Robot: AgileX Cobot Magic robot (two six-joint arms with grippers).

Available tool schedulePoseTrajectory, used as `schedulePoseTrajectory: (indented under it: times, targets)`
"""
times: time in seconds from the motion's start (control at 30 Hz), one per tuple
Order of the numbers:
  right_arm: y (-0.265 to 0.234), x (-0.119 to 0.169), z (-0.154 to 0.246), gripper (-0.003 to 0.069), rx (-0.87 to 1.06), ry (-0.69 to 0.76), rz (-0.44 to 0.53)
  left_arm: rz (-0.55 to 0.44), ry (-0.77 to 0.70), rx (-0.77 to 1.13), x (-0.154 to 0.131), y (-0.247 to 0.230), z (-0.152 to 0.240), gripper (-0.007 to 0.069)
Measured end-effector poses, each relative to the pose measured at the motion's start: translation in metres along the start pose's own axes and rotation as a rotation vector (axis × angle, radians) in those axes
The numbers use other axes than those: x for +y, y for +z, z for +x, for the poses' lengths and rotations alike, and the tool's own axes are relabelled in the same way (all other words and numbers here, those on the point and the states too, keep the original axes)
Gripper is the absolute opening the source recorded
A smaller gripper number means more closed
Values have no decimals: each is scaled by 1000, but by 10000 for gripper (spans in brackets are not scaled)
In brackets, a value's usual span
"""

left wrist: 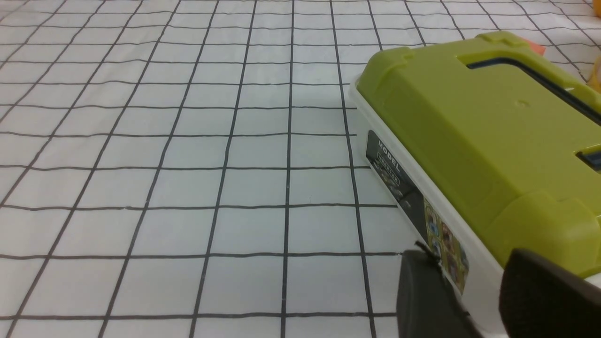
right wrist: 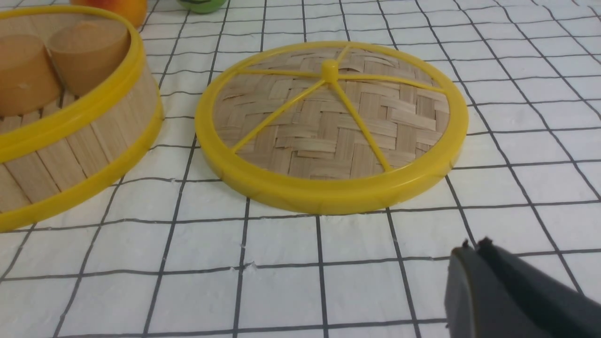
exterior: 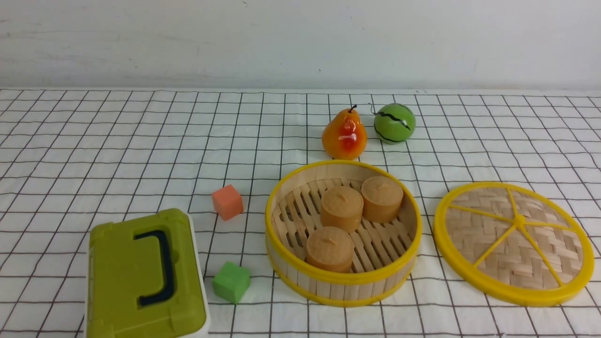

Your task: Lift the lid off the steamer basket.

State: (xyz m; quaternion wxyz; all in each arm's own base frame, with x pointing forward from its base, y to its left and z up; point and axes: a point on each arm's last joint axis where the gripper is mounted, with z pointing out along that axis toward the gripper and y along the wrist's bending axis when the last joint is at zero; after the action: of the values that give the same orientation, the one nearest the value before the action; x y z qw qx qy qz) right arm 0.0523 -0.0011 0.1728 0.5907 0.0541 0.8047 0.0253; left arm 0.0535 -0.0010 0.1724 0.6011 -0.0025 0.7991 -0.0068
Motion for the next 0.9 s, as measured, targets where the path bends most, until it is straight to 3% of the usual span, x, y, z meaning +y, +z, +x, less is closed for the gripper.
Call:
schedulePoseTrajectory:
  times: [0.9]
  targets:
    - [0, 0, 0, 43, 1, 1, 0, 0, 0, 0, 0, 0, 0, 240]
